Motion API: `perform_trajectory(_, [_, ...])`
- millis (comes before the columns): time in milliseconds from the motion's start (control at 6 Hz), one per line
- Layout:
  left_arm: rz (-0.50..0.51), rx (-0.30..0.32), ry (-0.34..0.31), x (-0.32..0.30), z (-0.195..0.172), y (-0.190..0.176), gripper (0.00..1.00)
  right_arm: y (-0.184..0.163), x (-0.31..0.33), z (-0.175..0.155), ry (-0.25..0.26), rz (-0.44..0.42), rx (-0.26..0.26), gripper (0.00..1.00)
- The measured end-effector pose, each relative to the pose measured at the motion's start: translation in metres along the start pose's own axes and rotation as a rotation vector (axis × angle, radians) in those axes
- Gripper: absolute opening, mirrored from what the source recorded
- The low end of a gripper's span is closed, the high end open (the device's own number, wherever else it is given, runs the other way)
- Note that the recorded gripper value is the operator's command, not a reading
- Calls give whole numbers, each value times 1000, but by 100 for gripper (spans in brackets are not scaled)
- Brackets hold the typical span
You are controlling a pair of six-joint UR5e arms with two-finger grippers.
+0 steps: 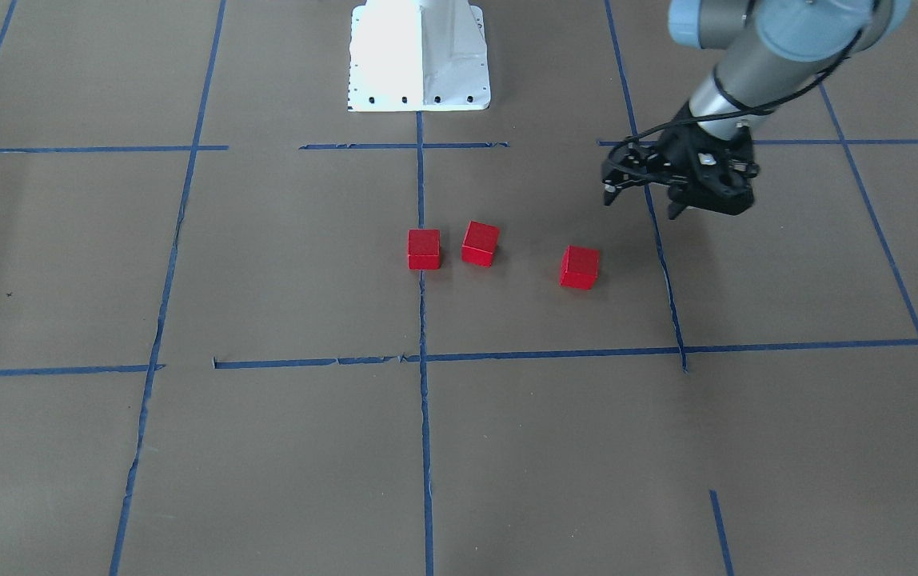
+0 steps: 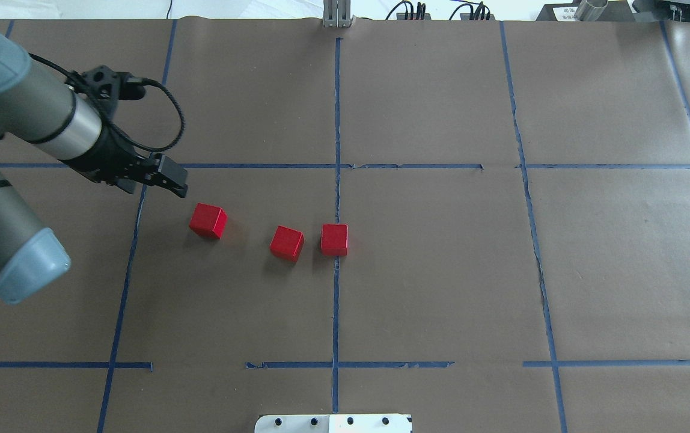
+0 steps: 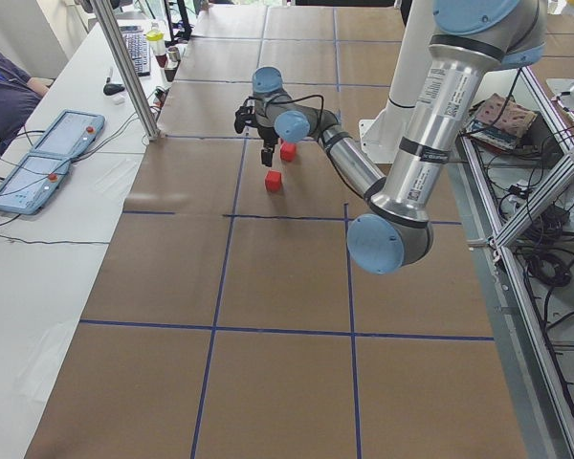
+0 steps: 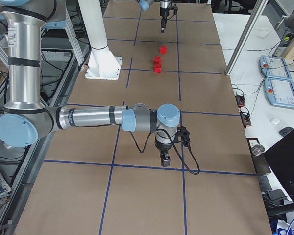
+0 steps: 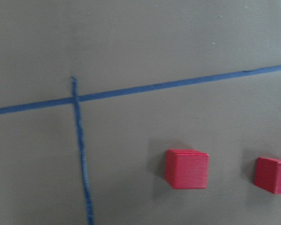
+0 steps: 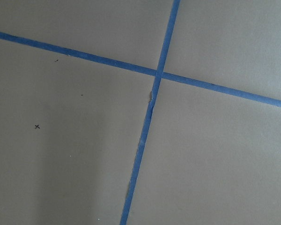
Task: Form red blocks into L shape at center
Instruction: 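Move the left gripper in over the middle red cube, then lower the left gripper and grasp the middle red cube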
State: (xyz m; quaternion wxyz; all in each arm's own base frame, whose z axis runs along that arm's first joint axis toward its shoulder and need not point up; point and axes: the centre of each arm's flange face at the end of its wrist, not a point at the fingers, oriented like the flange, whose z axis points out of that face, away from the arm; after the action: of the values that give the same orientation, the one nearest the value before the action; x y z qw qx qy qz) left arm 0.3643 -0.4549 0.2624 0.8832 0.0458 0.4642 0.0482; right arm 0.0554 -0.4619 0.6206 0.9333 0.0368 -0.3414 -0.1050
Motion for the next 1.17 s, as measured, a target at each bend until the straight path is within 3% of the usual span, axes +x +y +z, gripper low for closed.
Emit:
perform_trajectory(500, [-60,33,-78,115,98,19,100,2,0,1,0,1,0,100])
perform_trajectory(833, [-87,22,-113,147,134,16,100,3,0,1,-2,0,0,100])
perform_trajectory(1167, [-92,10,-139,153,152,9,88,2,0,1,-4,1,0,100])
